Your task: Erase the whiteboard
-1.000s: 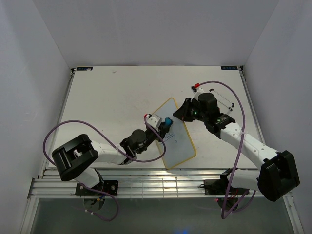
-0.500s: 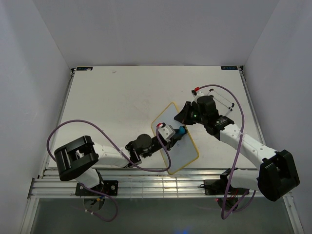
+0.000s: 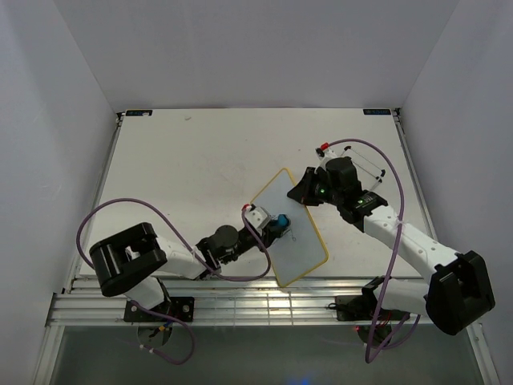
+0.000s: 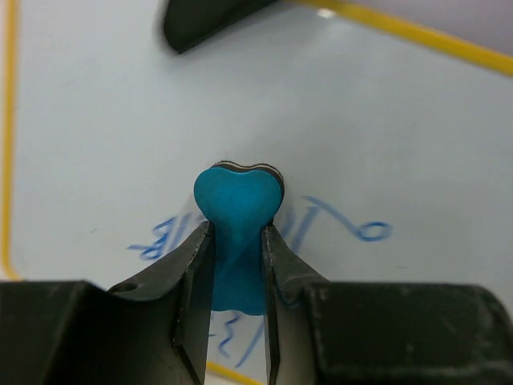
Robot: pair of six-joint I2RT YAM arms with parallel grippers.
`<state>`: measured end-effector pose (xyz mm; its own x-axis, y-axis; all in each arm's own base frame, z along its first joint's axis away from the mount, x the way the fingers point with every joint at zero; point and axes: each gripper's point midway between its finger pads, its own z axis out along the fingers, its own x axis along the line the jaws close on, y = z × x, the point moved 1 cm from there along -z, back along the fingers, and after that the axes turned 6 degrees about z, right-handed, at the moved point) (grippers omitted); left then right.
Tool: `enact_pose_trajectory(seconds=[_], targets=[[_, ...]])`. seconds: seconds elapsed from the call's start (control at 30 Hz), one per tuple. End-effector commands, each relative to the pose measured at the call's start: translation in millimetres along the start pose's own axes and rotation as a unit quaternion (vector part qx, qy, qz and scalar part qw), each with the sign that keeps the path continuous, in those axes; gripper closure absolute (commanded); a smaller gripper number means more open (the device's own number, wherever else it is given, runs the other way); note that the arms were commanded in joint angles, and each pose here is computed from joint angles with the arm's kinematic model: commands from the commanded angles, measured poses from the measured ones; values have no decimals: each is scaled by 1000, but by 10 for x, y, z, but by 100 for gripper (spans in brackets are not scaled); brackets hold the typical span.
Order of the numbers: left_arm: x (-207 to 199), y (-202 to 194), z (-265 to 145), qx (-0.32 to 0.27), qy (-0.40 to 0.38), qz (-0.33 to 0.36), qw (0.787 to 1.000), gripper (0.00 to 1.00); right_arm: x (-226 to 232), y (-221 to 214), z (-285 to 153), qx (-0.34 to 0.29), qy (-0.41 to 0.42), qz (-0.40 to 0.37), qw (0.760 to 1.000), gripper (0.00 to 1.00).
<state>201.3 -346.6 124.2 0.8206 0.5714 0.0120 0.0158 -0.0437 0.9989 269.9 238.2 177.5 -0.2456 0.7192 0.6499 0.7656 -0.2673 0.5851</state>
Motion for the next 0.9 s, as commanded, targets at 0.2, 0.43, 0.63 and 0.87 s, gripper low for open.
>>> enact_pose_trajectory(seconds=[0.2,0.43,0.63,0.87], targets=[[895,-332,-7,38,136,-130,981,100,515,180,-275,-36,112,-16,993,92],[1007,-233,282,27,118,-128,984,100,516,2,-260,0,132,-9,991,92],[624,-64,357,-12,53,-134,990,100,466,112,-275,-31,129,4,991,92],[42,7,153,-58,-20,-122,991,100,520,382,-308,-63,135,32,988,92]])
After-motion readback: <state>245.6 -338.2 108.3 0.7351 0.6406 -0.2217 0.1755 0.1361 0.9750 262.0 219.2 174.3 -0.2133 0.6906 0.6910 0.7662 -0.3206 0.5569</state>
